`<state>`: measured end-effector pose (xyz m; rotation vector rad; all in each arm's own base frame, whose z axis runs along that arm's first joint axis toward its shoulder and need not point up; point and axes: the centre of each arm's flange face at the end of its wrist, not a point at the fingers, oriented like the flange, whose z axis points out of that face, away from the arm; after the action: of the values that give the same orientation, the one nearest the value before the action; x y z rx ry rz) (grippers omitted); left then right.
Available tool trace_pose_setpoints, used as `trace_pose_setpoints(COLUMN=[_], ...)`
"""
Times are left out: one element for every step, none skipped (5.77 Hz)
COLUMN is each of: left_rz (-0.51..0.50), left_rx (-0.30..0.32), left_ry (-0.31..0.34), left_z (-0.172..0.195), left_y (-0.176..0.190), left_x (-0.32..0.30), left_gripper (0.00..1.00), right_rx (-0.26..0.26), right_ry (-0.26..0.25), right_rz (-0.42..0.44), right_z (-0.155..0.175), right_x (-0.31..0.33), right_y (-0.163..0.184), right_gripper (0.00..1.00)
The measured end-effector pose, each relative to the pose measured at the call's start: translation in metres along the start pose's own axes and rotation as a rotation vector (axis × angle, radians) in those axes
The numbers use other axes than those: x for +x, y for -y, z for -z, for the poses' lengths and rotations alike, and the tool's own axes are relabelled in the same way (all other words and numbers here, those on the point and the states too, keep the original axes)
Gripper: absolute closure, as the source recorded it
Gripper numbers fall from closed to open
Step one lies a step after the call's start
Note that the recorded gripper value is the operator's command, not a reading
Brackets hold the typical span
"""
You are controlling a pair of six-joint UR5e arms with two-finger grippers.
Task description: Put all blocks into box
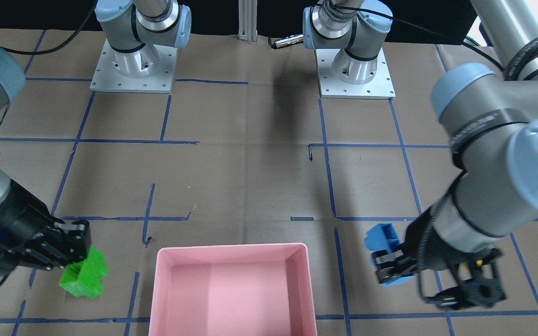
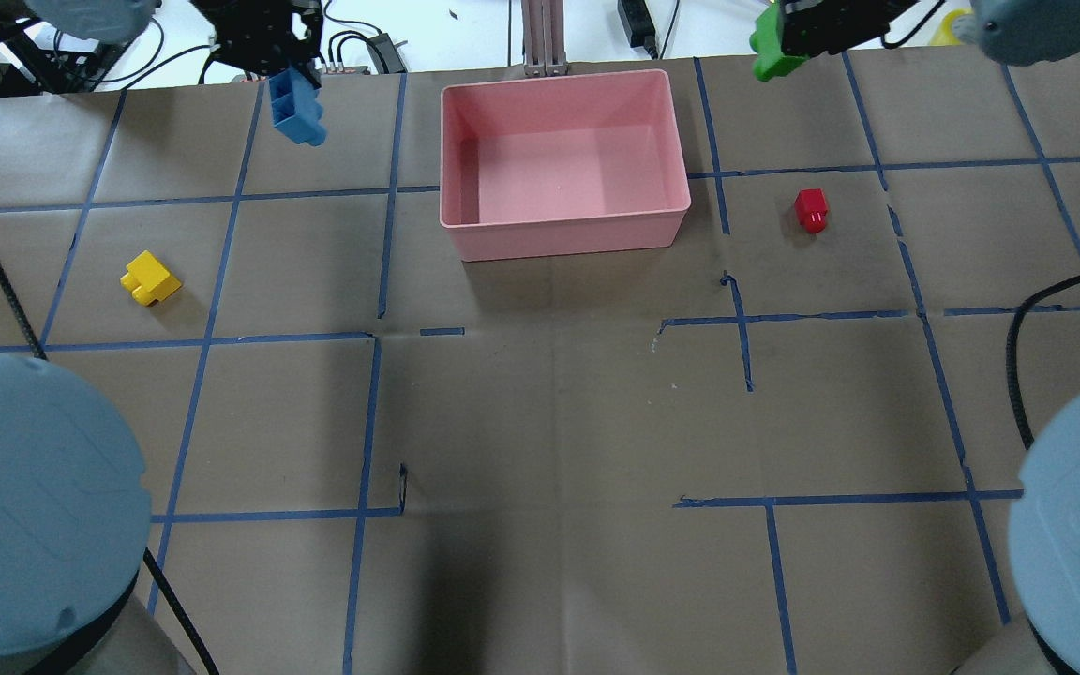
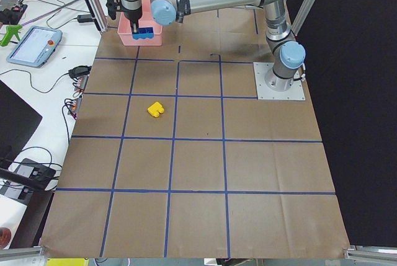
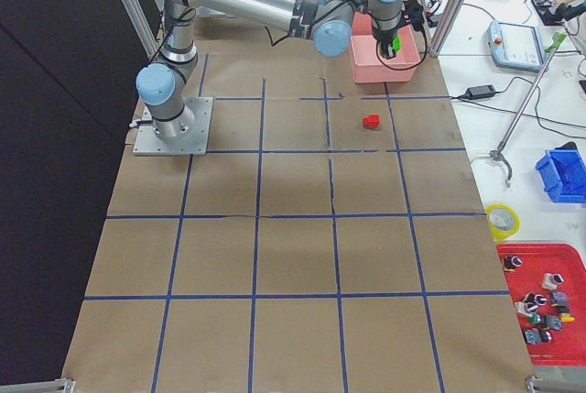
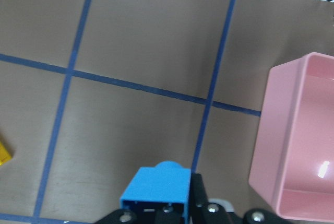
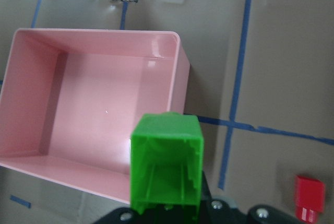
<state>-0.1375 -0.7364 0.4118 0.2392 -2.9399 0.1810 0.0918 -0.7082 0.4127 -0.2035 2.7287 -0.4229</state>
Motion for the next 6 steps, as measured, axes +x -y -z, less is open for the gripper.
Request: trace_pose_setpoints(left_rz=[-0.017,-0.017,0.0,0.009,0.009,0.009], left_rx=[-0.024,-0.039,-0.043,-0.035,-0.021,-0.013], left_ry=[-0.006,-0.008,-0.01,-0.007,-0.006,-0.007], left_z=[-0.036,-0.066,-0.09,-0.105,-0.108,-0.103], left_y=[-0.005,-0.012,-0.014,-0.016,-0.017,-0.018], left_x=[0.058,0.093,0.109,0.118,0.123,0.124], left_gripper=[0.97,0.8,0.28,0.01,0.0,0.0], right_rx=[0.014,0.003,-0.024,-0.043,-0.049,-0.053], right_ry=[0.027,0.046,0.057,0.062,0.063,0.057], right_rz=[-0.034,-0.072,-0.103,-0.117,-0.119,-0.12], right_z=[-0.042,-0.077,-0.1,-0.113,-0.116,-0.114], right_x=[-0.031,-0.057,-0.075,-0.085,-0.089,-0.087], right_y=[0.019,0.022,0.019,0.017,0.016,0.015], right_gripper=[0.01,0.0,0.0,0.0,0.0,0.0])
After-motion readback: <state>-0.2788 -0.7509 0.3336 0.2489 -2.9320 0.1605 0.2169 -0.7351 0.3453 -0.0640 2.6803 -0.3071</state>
